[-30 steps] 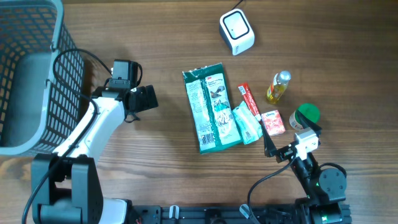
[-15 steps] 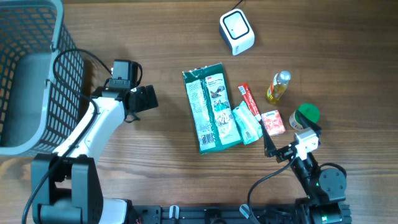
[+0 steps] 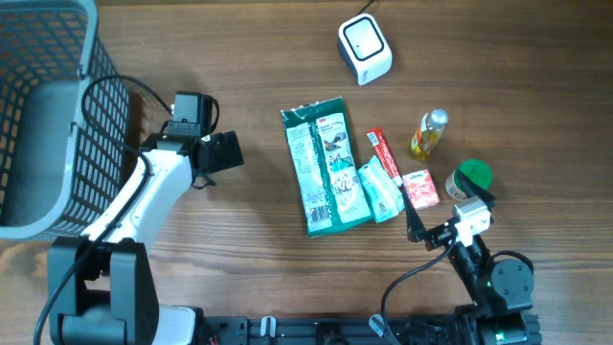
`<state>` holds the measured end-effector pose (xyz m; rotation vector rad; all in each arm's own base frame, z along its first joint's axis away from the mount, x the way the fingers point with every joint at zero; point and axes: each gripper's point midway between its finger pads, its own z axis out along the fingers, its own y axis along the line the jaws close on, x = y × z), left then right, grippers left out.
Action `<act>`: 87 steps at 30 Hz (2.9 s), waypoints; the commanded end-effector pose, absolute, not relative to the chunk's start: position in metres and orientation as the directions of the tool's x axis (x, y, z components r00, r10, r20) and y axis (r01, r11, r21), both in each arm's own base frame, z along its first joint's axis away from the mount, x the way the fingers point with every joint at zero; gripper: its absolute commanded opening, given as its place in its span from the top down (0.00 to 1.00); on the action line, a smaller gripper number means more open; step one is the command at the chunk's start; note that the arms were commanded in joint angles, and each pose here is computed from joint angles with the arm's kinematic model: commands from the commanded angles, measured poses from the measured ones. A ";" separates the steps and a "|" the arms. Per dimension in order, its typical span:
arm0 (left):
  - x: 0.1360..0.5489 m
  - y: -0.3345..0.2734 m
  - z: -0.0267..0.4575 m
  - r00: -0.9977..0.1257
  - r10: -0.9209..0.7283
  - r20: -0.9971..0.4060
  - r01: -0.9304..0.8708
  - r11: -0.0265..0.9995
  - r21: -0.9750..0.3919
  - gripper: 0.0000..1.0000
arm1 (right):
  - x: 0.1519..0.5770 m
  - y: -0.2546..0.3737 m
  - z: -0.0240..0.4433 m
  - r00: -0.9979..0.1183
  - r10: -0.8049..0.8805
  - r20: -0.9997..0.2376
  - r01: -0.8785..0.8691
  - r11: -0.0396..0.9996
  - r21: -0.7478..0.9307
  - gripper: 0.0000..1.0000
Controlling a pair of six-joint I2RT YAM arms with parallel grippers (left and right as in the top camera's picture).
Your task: Scan the item barcode
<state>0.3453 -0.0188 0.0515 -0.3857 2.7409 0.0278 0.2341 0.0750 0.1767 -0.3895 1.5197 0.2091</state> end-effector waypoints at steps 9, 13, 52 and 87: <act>0.351 -0.015 0.066 -0.874 -0.262 -0.409 -0.273 0.961 -0.033 0.00 | 0.235 0.071 0.179 0.054 -0.095 -0.994 -0.353 0.929 -0.108 0.00; 0.354 -0.016 0.093 -0.838 -0.266 -0.476 -0.269 0.961 -0.063 0.00 | 0.235 0.071 0.179 0.055 -0.096 -0.994 -0.353 0.929 -0.109 0.00; 0.180 -0.001 0.294 -0.408 -0.319 -0.855 -0.145 0.948 -0.285 0.00 | 0.235 0.071 0.179 0.054 -0.095 -0.994 -0.353 0.929 -0.108 0.00; 0.188 -0.024 0.359 0.408 -0.370 -0.835 0.288 0.920 -0.267 0.00 | 0.235 0.071 0.179 0.055 -0.095 -0.994 -0.353 0.929 -0.109 0.00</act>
